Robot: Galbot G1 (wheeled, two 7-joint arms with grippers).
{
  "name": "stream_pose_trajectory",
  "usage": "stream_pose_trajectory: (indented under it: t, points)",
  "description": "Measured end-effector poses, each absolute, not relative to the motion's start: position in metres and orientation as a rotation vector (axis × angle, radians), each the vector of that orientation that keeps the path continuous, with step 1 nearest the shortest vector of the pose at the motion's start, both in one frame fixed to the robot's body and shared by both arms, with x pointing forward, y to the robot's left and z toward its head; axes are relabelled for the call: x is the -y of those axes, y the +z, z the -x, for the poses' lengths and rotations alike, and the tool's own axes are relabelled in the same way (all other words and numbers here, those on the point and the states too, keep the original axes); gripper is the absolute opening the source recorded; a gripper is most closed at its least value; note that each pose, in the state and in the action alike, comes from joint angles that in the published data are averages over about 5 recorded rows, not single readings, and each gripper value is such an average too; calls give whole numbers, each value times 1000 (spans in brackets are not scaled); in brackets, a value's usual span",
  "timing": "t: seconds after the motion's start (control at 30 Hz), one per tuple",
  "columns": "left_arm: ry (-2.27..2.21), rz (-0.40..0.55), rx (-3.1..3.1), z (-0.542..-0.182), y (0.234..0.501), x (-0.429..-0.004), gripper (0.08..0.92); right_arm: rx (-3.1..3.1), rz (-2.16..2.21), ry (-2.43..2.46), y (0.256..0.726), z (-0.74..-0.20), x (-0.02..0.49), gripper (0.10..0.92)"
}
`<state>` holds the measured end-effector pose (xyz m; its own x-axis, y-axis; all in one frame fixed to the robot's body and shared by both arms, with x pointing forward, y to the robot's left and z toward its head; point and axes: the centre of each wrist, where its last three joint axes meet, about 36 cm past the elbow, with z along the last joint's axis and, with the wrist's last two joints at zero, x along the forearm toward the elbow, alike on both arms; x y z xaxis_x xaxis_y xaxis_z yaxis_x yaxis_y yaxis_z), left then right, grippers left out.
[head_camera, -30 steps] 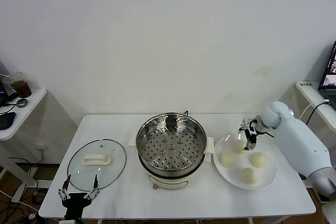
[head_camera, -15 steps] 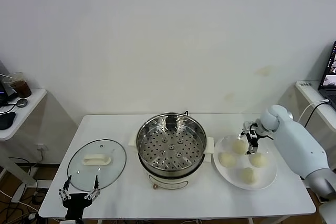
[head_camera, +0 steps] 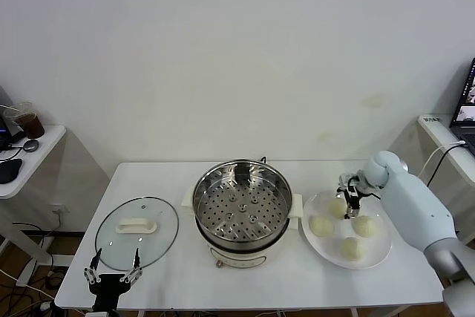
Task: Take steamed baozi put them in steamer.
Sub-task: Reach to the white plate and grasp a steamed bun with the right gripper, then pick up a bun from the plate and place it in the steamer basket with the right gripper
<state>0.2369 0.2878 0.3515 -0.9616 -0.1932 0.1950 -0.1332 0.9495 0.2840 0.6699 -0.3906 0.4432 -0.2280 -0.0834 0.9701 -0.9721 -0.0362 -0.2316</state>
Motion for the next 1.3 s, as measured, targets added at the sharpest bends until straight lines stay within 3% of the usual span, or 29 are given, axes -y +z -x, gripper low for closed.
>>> stream_pose_trajectory:
  t: [0.13,0.37,0.63,0.93,1.3]
  points:
    - [-397,-244,2882,-237,351,-288,823,1425,-1179,1372,442,-669,392,752]
    - [-397,-242,2882,-239,350,-287,823,1430,-1172,1374,446,-669,395,598]
    - [-389,-232,2887,-242,349,-283,823,1448,-1162,1386,470,-673,399,572]
    - [-406,-253,2892,-246,349,-280,823,1536,-1240,1458,557,-706,357,577]
    - [-405,-270,2910,-249,353,-276,823,1523,-1572,1673,673,-743,241,576]
